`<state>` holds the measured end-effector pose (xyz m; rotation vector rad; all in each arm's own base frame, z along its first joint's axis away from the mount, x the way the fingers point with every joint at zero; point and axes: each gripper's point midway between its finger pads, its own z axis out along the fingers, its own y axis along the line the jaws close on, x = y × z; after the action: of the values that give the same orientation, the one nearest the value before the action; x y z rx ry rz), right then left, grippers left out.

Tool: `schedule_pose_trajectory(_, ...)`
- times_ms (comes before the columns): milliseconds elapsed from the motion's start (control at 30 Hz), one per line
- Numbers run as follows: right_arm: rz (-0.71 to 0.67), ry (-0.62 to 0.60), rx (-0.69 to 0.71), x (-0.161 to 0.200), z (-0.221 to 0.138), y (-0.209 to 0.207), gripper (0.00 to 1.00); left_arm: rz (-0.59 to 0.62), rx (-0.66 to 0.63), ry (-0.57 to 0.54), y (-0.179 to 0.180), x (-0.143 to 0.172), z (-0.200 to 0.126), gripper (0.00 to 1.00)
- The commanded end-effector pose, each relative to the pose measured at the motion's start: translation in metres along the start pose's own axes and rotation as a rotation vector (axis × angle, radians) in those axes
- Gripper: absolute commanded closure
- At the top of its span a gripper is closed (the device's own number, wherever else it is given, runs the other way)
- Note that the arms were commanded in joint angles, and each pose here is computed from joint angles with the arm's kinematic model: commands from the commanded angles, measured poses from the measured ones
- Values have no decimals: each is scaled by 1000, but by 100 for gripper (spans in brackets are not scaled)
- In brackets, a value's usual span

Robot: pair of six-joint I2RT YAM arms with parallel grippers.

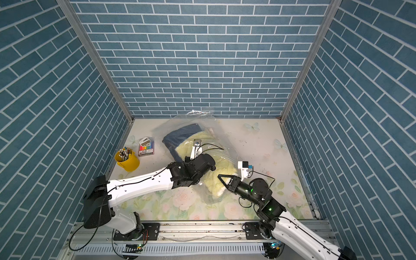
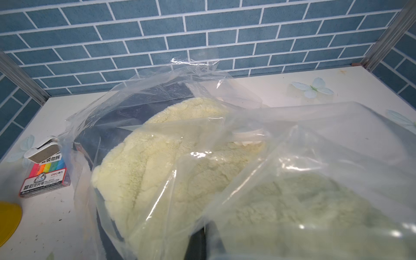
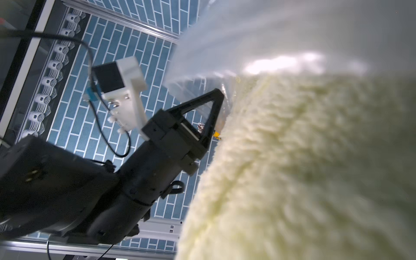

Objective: Take the blanket out of the vacuum bag
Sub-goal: Take out the blanket from the vacuum bag.

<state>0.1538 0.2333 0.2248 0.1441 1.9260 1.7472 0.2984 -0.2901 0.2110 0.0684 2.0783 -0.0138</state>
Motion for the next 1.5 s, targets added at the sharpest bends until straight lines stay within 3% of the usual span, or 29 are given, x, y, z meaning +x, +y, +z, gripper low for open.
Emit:
schedule_pose_trajectory(0, -81, 47, -30, 8, -7, 16, 100, -5, -68, 14, 10, 7, 13, 100)
schedule_pose_trajectory(200, -156, 2, -62, -4, -20, 48, 100, -45, -113, 25, 16, 11, 29, 100)
schedule_pose_trajectory(533, -317, -135, -99, -57, -17, 143, 100, -143, -201, 11, 43, 9, 40, 100)
schedule_pose_trajectory(933, -456, -305, -71, -146, -18, 217, 100, -230, -249, 9, 70, 28, 47, 100)
schedule_pose_trajectory(1333, -529, -440, -226, -260, -33, 288, 100, -248, -311, 56, 96, 63, 66, 100)
schedule_pose_trajectory(1467, -513, -458, -206, -296, -37, 280, 100, -239, -330, 55, 103, 67, 66, 100)
